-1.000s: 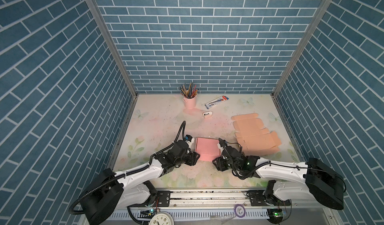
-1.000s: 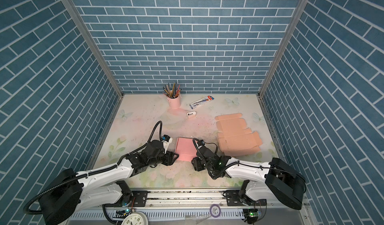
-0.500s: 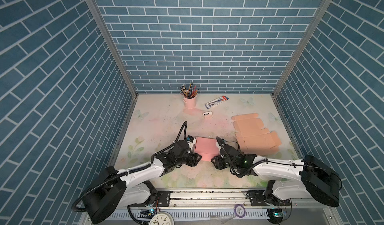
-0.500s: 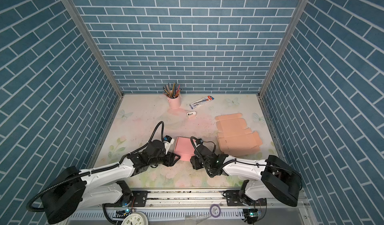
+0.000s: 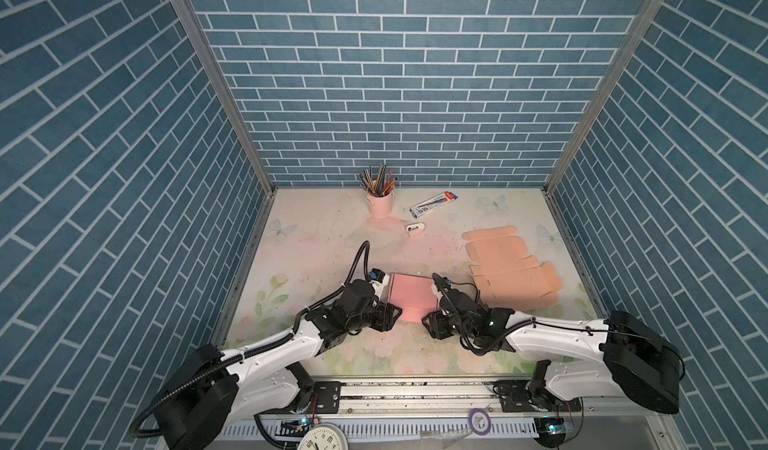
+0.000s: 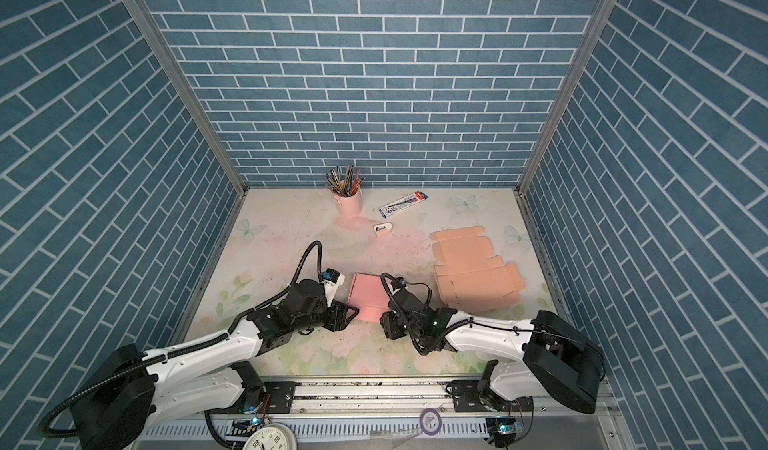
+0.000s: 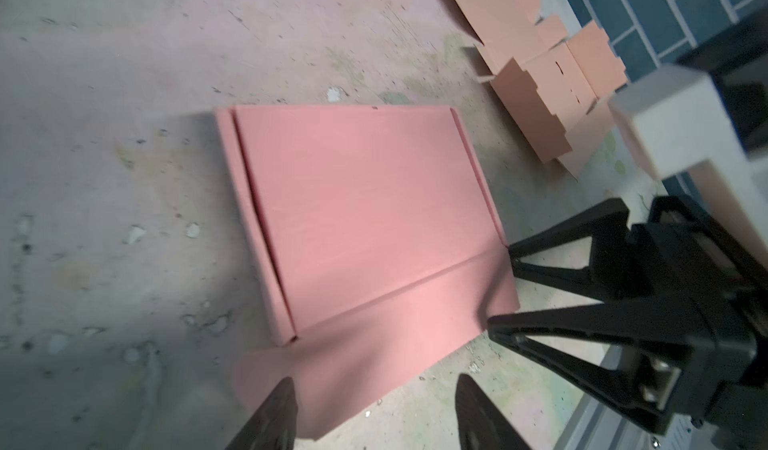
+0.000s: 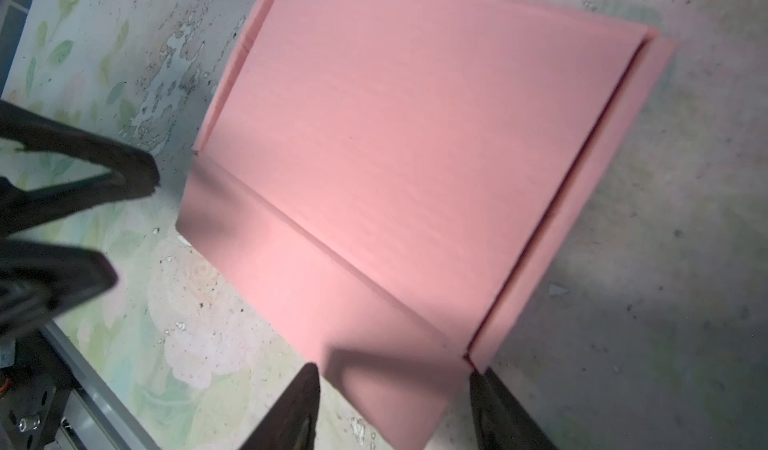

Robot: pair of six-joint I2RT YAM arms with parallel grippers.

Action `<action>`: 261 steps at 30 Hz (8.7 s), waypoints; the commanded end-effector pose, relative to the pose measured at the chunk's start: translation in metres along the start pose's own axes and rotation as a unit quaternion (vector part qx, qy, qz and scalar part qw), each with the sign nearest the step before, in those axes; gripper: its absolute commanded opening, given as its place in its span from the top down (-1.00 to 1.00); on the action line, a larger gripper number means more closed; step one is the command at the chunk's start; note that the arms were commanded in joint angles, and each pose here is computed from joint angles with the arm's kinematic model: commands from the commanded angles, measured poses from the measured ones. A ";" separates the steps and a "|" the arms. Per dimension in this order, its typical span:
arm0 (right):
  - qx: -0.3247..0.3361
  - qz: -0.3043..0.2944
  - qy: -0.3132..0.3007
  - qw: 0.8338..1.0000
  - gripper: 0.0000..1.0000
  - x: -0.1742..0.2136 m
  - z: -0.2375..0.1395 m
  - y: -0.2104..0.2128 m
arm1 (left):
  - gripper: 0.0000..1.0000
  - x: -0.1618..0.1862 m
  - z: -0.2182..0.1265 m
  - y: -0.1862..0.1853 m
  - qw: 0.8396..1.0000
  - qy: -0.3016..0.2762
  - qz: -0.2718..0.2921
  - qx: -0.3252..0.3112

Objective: Fold the paper box

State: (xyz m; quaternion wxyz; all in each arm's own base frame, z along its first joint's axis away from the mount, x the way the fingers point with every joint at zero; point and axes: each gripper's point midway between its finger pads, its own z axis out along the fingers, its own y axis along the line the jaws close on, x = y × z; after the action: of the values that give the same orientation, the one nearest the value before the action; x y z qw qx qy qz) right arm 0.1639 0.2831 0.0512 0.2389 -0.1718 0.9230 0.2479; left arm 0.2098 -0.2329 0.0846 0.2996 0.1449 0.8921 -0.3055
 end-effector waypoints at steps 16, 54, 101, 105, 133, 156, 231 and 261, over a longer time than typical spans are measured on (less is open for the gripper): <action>-0.006 0.009 -0.005 1.000 -0.20 -0.005 0.002 0.007 | -0.30 0.012 0.020 -0.013 0.999 0.032 0.014 0.029; 0.052 0.004 -0.005 0.999 -0.12 -0.004 0.008 -0.009 | 0.09 0.022 0.031 0.005 0.999 0.028 0.021 -0.028; 0.132 -0.019 -0.022 0.991 -0.12 -0.027 0.019 -0.041 | -0.34 -0.037 0.085 0.038 0.998 0.035 -0.002 -0.047; 0.147 -0.018 -0.026 0.989 -0.12 -0.031 0.019 -0.047 | -0.32 -0.036 0.084 0.038 0.998 0.034 -0.001 -0.047; 0.143 0.005 -0.041 0.989 -0.05 -0.026 -0.010 -0.058 | -0.42 -0.038 0.030 0.020 0.999 0.001 -0.014 -0.032; 0.057 -0.025 -0.030 0.998 0.18 -0.027 -0.004 -0.014 | -0.44 -0.129 0.114 0.035 1.000 0.010 -0.010 -0.019; 0.077 -0.019 -0.005 0.997 0.19 -0.024 0.024 -0.038 | -0.31 0.004 0.044 -0.026 0.992 0.061 -0.048 0.102; 0.070 -0.009 0.016 0.997 0.23 0.008 0.021 -0.035 | -0.43 0.022 0.031 -0.033 0.986 0.065 -0.069 0.136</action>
State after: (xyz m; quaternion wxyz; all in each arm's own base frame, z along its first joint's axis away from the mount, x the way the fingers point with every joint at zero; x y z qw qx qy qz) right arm 0.1862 0.2620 0.0232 0.2555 -0.1778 0.9339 0.1758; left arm 0.1974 -0.2689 0.0581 0.1952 0.1357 0.8800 -0.4112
